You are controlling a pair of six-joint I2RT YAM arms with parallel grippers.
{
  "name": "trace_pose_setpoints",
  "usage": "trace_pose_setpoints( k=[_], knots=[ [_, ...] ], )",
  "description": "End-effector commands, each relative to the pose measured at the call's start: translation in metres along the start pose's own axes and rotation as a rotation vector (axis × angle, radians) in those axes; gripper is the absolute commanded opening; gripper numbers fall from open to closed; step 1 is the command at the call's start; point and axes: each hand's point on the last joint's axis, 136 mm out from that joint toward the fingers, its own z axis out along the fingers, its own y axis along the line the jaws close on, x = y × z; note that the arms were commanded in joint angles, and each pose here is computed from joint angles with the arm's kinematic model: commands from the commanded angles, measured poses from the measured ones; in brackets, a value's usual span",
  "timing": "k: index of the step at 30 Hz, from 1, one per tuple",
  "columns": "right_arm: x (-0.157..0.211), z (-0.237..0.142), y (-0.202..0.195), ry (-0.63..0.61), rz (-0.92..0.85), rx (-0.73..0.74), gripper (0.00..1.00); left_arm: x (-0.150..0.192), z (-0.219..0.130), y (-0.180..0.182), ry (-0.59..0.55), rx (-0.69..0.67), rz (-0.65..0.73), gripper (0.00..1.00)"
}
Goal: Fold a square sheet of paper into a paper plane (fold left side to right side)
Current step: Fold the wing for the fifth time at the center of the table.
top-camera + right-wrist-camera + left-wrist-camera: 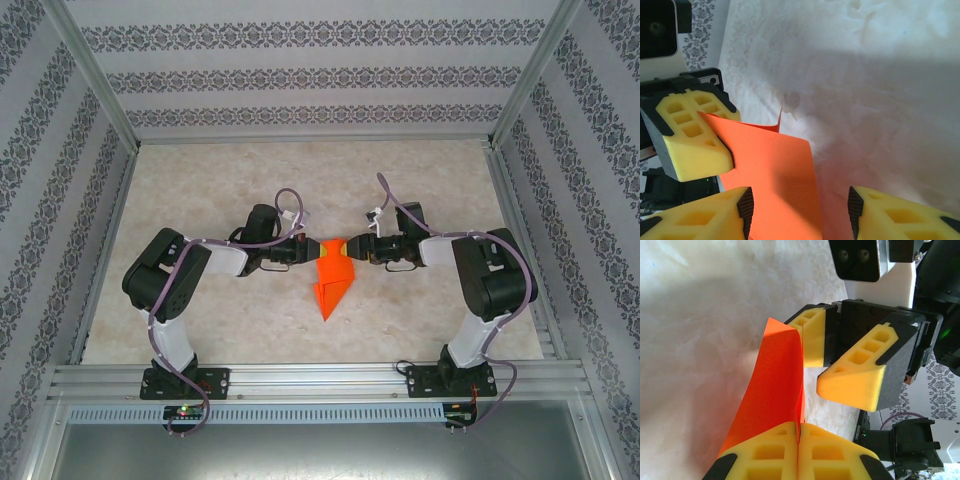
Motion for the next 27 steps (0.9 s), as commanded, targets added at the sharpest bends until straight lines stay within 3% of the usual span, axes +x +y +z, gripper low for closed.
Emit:
trace_pose_setpoints(
  k=[1,17,20,24,27],
  knots=[
    [-0.002,0.004,0.011,0.006,-0.058,-0.064,0.48,-0.007,-0.007,-0.014,-0.022,0.046,0.080,0.00],
    [0.004,-0.007,0.009,0.006,-0.064,-0.005,0.13,-0.004,-0.005,-0.007,-0.005,0.027,0.071,0.00],
    [0.006,-0.010,0.011,0.010,-0.061,0.012,0.08,-0.004,-0.003,-0.002,0.005,0.000,0.073,0.15],
    [0.010,-0.015,0.010,0.023,-0.034,0.060,0.05,-0.012,-0.012,0.000,0.006,-0.097,0.122,0.50],
    [0.012,-0.021,0.006,0.027,0.010,0.122,0.04,-0.022,-0.029,-0.005,-0.020,-0.191,0.177,0.61]
  ],
)
